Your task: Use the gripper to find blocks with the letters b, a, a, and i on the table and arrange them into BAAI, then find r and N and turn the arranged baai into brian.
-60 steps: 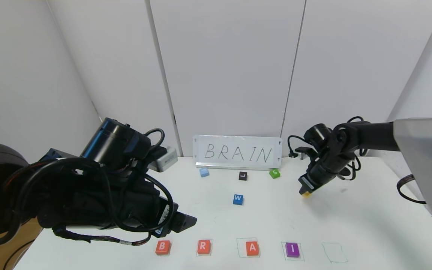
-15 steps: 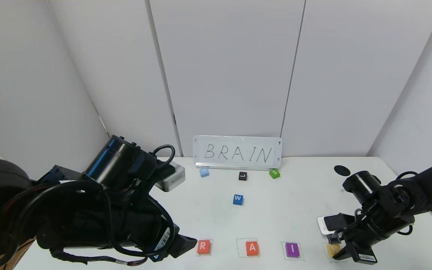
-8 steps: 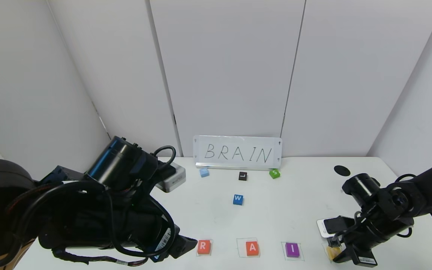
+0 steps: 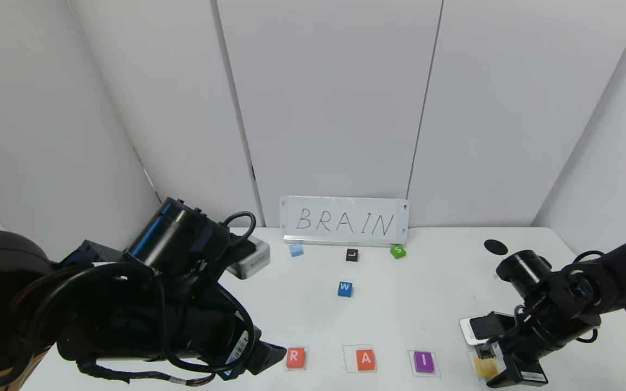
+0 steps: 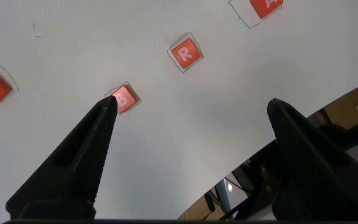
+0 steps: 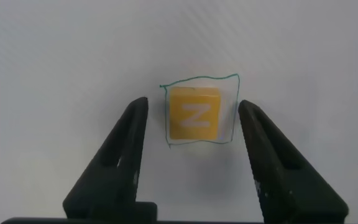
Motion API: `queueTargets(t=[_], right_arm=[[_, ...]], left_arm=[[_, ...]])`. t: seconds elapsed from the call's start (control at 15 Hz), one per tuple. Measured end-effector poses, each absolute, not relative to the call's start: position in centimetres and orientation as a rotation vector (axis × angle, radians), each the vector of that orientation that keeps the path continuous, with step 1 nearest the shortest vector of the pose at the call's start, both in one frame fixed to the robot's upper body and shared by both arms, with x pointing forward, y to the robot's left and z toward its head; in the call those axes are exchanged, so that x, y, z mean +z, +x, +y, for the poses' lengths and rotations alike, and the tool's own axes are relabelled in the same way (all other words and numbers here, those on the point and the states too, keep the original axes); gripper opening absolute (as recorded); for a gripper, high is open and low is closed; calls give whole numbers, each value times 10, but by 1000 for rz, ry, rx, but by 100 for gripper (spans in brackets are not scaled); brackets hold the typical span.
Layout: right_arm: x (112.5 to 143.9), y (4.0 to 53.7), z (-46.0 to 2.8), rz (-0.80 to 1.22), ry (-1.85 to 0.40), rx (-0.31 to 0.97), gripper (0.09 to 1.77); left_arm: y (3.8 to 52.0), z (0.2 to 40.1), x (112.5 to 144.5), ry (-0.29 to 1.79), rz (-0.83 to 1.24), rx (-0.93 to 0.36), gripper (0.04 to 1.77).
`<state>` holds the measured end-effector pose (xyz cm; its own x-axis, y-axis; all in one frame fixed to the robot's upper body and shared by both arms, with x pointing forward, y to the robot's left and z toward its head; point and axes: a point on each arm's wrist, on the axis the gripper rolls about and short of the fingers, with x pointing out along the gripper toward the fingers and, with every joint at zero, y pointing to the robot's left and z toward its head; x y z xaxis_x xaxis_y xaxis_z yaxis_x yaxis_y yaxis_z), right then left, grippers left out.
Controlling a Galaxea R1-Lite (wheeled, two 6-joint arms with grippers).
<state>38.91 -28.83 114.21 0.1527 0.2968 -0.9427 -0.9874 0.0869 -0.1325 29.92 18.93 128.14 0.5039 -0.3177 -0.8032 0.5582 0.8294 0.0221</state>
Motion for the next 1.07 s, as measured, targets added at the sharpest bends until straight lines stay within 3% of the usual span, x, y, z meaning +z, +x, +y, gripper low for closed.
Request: queueTargets(t=[0.4, 0.67, 0.87, 1.07], right_arm=[[1182, 374, -292, 904, -948, 1104, 142], [1207, 373, -293, 965, -716, 782, 154], [1222, 371, -291, 1046, -323, 450, 159], [1256, 354, -289, 953, -110, 293, 163]], left_arm=[[301, 190, 1284, 288, 888, -533, 172], [309, 195, 1289, 241, 842, -534, 172], [312, 203, 1294, 215, 825, -504, 172], [320, 225, 1300, 156, 810, -411, 172]])
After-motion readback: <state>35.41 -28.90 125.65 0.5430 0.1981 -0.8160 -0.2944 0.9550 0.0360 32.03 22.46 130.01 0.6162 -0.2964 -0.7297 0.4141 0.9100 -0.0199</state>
